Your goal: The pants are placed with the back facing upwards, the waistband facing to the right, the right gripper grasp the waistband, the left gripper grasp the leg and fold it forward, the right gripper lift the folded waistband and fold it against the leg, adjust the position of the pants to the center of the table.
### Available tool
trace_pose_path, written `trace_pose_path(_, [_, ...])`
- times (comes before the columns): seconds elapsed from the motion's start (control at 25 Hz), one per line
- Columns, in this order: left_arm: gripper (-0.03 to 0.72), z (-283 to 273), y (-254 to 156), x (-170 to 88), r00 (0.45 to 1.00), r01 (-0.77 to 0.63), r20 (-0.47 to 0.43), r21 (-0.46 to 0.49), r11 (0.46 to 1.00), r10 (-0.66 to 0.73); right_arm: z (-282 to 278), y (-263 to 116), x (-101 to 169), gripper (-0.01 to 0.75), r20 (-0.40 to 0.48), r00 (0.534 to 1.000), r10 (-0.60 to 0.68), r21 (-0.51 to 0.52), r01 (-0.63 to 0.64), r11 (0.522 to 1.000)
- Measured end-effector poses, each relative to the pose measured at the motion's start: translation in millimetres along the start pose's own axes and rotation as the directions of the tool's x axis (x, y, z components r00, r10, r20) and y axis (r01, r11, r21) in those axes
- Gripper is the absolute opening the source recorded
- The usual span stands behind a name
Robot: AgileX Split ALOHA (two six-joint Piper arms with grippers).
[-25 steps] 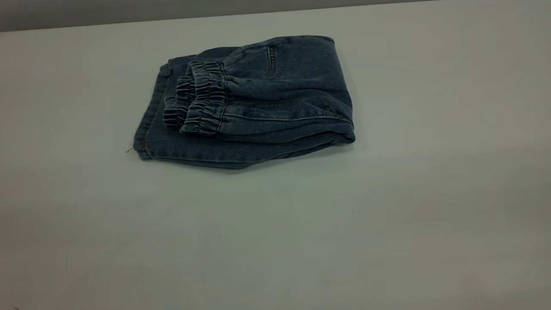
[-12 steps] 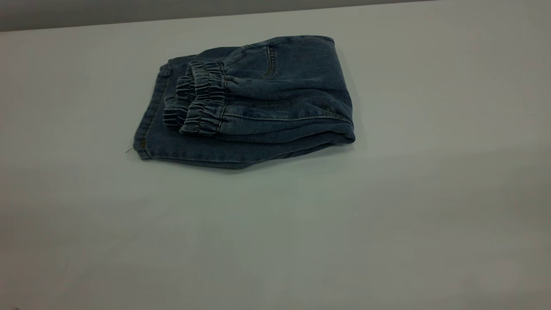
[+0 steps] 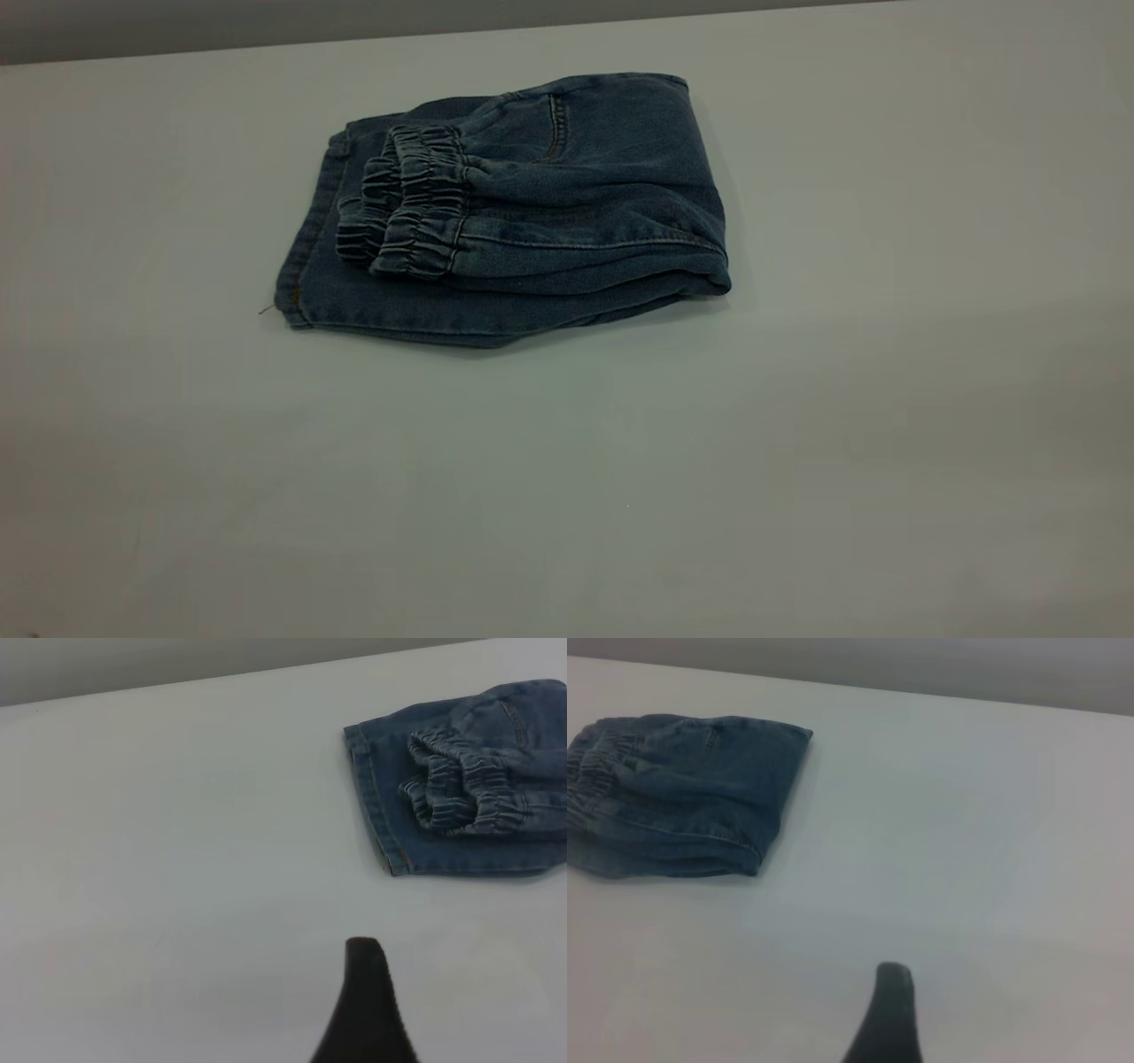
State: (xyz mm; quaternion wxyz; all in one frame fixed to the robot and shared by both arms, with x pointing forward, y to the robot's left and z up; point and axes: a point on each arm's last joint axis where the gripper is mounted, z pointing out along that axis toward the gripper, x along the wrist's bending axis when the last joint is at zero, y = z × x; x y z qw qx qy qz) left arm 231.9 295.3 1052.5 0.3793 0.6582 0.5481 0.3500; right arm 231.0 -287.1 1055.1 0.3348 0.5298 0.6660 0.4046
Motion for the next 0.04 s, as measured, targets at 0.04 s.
trace_pose_path(0.04, [0.498, 0.0, 0.0, 0.0, 1.000, 0.000, 0.000, 0.000, 1.000, 0.000, 0.0, 0.0, 0.0, 0.568, 0.000, 1.000, 0.000, 0.000, 0.000, 1.000])
